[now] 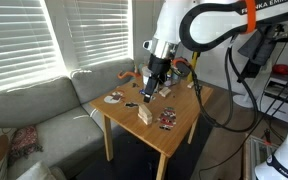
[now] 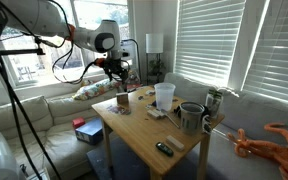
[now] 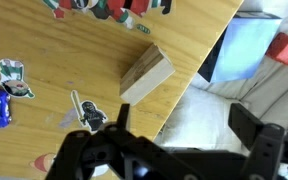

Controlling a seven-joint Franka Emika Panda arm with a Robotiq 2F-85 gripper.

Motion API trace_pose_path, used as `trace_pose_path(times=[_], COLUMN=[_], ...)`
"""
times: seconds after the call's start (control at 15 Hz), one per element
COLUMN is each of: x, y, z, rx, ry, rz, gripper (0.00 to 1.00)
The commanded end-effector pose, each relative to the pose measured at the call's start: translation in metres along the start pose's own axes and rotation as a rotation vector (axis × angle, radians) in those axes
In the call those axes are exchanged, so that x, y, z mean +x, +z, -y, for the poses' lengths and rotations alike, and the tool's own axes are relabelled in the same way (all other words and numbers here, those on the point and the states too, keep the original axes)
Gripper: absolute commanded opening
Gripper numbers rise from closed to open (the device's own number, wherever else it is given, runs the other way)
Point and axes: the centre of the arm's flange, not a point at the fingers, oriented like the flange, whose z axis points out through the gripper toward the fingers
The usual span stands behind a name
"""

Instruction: Pick up the bottom wooden block from the stacked blocks in a square and put it on the top stacked wooden block, pick up the two stacked blocks and turn them ninety degrees anticlockwise to stack them on the block to the left, pick up the block to the right and stack it on the three stacked blocks

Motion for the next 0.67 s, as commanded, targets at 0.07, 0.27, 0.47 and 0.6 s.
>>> trace_pose_path(times=[0.07,0.27,0.47,0.6], x=[0.0001,0.0001,0.0001,0.0001], y=[-0.0009,-0.0014,-0.0014,-0.0014], z=[0.0002,0.0006,0.0005,0.0005], rx=[0.008,0.013,0.014,0.015], ry=[0.099,0.16,0.166,0.166], rz=[-0.002,-0.002,-0.002,-0.002], gripper=[1.0,1.0,1.0,1.0])
